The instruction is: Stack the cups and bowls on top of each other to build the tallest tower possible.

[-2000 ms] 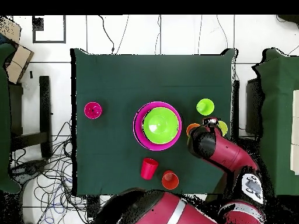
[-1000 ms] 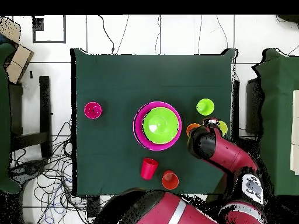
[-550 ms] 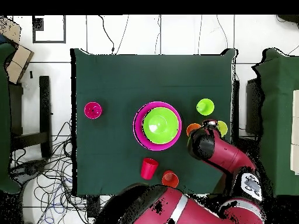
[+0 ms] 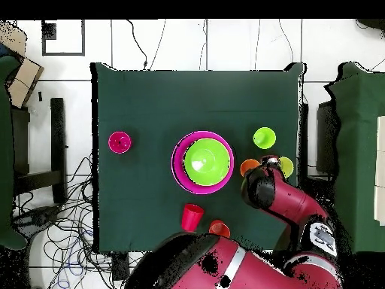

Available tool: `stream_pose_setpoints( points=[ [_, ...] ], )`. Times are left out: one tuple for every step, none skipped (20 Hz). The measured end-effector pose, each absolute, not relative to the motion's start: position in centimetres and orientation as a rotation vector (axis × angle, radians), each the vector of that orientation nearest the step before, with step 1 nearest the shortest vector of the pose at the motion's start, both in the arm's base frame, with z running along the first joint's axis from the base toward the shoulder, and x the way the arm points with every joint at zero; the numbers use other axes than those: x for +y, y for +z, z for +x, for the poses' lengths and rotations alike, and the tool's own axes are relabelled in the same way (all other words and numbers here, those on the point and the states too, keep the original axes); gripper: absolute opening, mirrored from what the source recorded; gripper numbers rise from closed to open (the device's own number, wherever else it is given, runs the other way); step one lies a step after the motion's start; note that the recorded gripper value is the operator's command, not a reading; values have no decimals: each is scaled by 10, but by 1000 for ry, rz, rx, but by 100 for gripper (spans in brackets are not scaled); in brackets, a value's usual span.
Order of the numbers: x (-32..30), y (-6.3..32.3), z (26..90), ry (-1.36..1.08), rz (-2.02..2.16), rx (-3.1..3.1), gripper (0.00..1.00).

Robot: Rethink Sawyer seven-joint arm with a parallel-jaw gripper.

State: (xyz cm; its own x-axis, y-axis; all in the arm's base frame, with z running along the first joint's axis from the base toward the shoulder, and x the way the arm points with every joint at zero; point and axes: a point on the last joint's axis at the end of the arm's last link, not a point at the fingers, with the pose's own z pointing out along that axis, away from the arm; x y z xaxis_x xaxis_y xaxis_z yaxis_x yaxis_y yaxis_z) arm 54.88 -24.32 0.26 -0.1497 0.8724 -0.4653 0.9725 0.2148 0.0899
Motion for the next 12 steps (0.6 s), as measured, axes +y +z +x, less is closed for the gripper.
stream_pose_setpoints(
  points=[
    [-244,2,549,-321,1709,2076,100],
    [-244,2,548,-320,1711,2075,100],
    [-245,1,548,-319,1713,2075,100],
    [-245,1,548,-319,1714,2075,100],
    [-245,1,548,-317,1717,2074,100],
    [-246,0,547,-316,1720,2074,100],
    [-246,0,547,-315,1722,2074,100],
    [-247,-1,546,-314,1725,2075,100],
    [-247,-1,545,-314,1725,2076,100],
    [-247,-2,545,-313,1725,2076,100],
    [-248,-2,544,-313,1726,2078,100],
    [-248,-2,544,-312,1726,2079,100]
  ],
)
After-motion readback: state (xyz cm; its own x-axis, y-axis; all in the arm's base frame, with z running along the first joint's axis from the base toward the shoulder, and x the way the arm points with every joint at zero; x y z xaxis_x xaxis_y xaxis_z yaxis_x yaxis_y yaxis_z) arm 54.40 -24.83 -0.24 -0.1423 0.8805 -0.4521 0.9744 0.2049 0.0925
